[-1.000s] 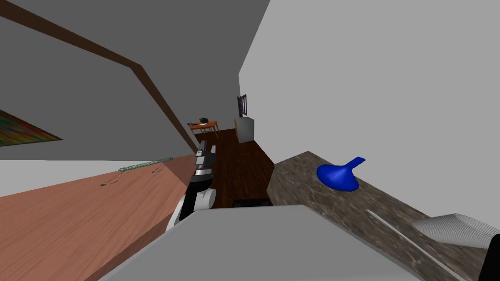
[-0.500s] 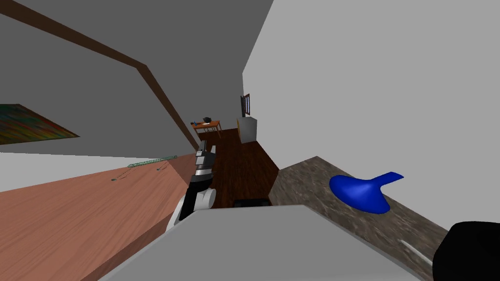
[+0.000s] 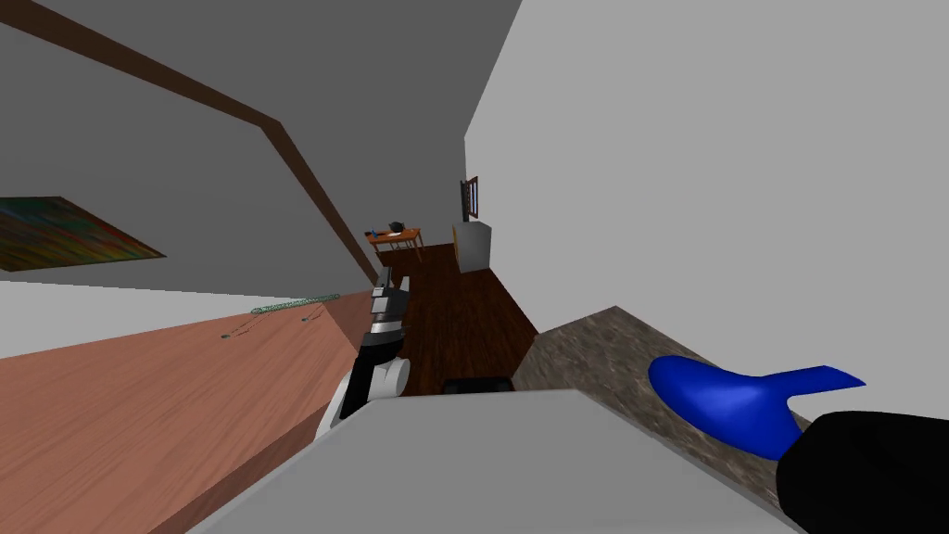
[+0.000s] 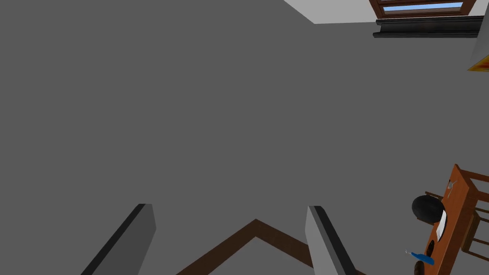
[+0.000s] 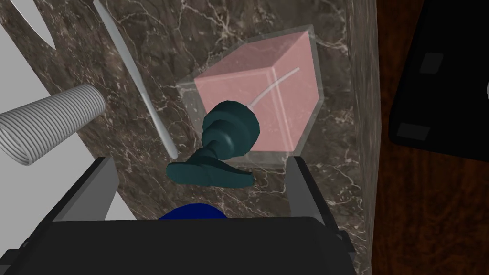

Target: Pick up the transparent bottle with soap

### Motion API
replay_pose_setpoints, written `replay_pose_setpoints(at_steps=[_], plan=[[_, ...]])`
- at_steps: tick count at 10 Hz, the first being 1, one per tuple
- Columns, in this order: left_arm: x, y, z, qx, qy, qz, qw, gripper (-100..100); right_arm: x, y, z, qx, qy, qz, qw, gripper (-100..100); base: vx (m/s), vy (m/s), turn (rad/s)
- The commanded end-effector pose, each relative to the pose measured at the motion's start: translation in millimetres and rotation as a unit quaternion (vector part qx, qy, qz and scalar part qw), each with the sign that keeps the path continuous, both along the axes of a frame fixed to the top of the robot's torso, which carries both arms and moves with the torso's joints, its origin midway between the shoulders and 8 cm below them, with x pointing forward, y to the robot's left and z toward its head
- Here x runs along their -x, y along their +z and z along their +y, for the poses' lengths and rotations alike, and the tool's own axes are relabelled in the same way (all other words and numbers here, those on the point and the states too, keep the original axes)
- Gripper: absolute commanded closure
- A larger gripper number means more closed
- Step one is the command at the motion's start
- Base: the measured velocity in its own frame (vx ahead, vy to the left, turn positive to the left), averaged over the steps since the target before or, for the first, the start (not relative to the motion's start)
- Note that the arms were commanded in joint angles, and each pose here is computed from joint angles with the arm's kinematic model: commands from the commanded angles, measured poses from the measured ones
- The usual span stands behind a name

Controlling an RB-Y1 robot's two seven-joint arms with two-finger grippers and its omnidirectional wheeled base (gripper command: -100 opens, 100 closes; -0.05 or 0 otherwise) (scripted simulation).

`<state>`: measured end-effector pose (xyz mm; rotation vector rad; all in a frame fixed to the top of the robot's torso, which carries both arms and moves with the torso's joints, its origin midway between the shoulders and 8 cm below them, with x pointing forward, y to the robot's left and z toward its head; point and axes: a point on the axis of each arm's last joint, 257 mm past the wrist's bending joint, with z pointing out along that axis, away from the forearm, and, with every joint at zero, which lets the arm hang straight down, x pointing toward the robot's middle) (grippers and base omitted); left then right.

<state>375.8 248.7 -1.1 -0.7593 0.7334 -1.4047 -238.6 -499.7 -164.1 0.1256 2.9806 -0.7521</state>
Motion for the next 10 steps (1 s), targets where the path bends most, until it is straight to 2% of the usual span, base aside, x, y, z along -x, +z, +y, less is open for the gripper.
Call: replay_pose_setpoints(at_steps=[1, 2, 4, 6, 7, 8, 9, 10], plan=[[0, 0, 0.0, 0.000, 0.000, 0.000, 1.0000, 0, 0, 0, 0, 0.000, 0.000, 0.000, 1.0000, 0, 0.009, -0.003, -0.001], [0, 0, 0.0, 0.000, 0.000, 0.000, 1.0000, 0, 8, -5, -4, -0.001, -0.015, -0.002, 0.9999, -100, -0.020, 0.027, 0.192], [0, 0, -0.1, 0.000, 0.000, 0.000, 1.0000, 0, 23, -15, -10, -0.002, -0.044, -0.004, 0.9990, -100, -0.085, 0.072, 0.358], [0, 0, -0.1, 0.000, 0.000, 0.000, 1.0000, 0, 34, -23, -16, -0.002, -0.065, -0.004, 0.9979, -100, -0.072, 0.059, 0.171], [0, 0, -0.1, 0.000, 0.000, 0.000, 1.0000, 0, 38, -25, -17, -0.002, -0.072, -0.004, 0.9974, -100, -0.054, 0.057, 0.199], [0, 0, -0.1, 0.000, 0.000, 0.000, 1.0000, 0, 33, -23, -16, -0.002, -0.066, -0.004, 0.9978, -100, -0.022, 0.020, 0.028], [0, 0, 0.0, 0.000, 0.000, 0.000, 1.0000, 0, 34, -24, -16, -0.002, -0.068, -0.004, 0.9977, 100, 0.000, 0.000, 0.000], [0, 0, 0.0, 0.000, 0.000, 0.000, 1.0000, 0, 33, -24, -15, -0.002, -0.068, -0.005, 0.9977, 100, 0.000, 0.000, 0.000]])
